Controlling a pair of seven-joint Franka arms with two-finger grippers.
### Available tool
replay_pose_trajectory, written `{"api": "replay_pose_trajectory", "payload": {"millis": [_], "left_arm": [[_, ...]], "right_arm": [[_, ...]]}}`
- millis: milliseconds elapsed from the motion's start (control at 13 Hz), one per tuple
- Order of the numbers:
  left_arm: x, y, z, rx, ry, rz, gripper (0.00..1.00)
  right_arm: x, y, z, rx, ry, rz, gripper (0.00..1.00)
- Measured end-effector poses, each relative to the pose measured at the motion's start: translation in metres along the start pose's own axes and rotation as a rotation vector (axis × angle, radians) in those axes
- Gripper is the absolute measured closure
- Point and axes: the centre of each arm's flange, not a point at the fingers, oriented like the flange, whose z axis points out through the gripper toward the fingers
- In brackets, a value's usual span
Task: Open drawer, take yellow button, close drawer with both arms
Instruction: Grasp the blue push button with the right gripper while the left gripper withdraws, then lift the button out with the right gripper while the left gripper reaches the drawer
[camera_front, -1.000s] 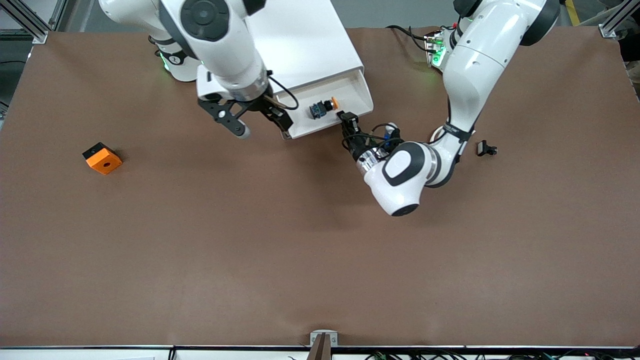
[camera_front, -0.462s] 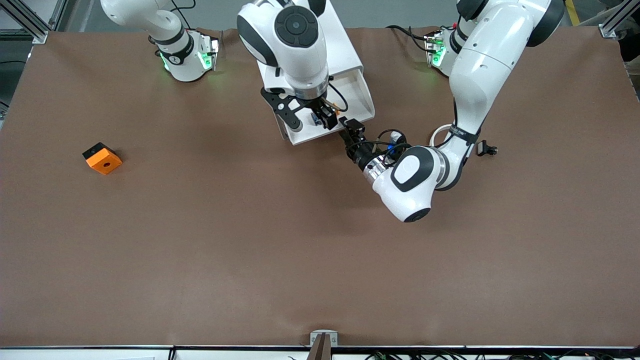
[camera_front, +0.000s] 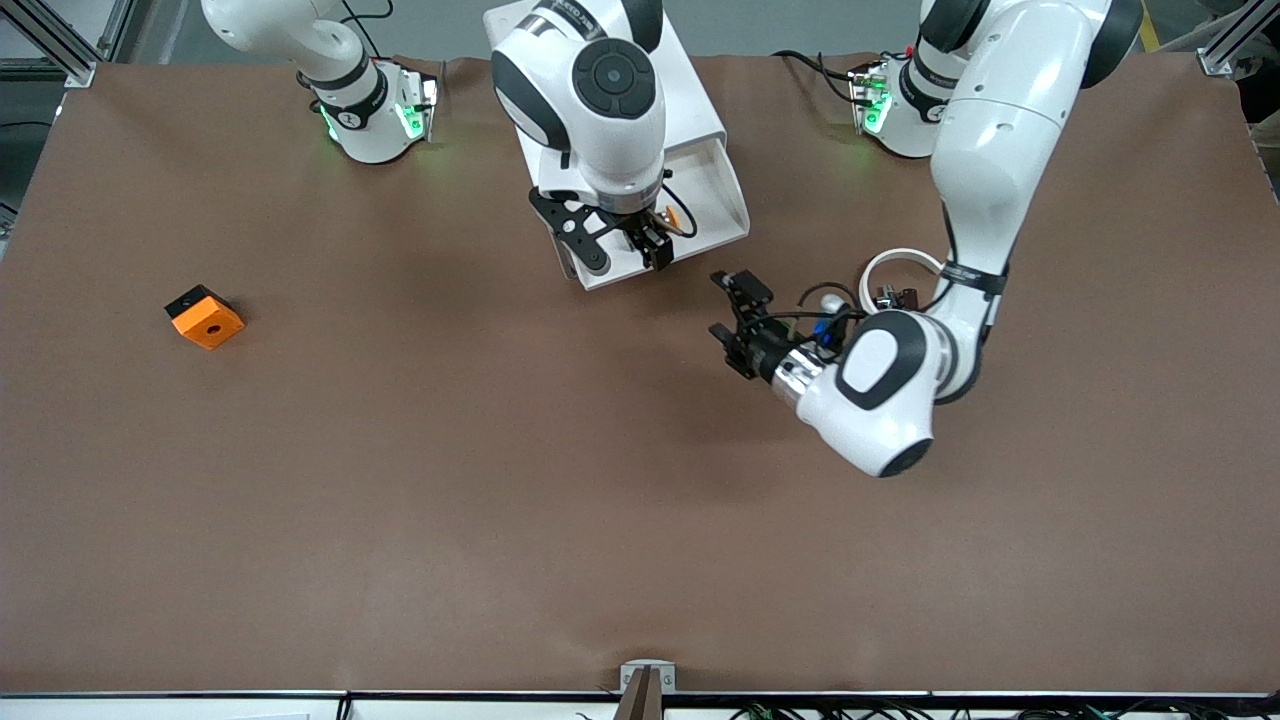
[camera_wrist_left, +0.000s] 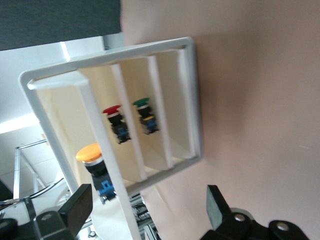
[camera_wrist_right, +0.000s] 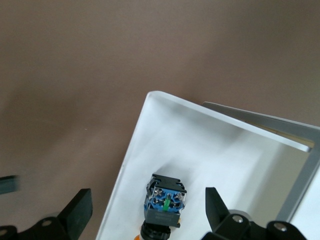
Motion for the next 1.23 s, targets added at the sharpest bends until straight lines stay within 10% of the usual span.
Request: {"api": "replay_pose_trajectory", "payload": {"millis": [385,769,1000,1231], "left_arm": [[0.035,0.013,-0.061,-0.193,0.143,0.224,0.0],[0.034,-0.018,-0.08,-0.241,0.528,0.726,0.0],[0.025,-0.065,-0.109,-0.272,0.624,0.93,0.0],[0.031,-0.094,-0.137,-0.295,0.747,1.017,0.0]], "right_arm": [[-0.012,0.002,0.029,-0.053,0.01,-0.013,0.0],[-0.014,0.005,0.041,-0.077,0.012,-0.003,0.0],[-0.017,0.006,0.041,-0.076,0.001,-0.003,0.14],[-0.022,0.005,0.04,-0.061,-0.001,-0.011,0.52]]}}
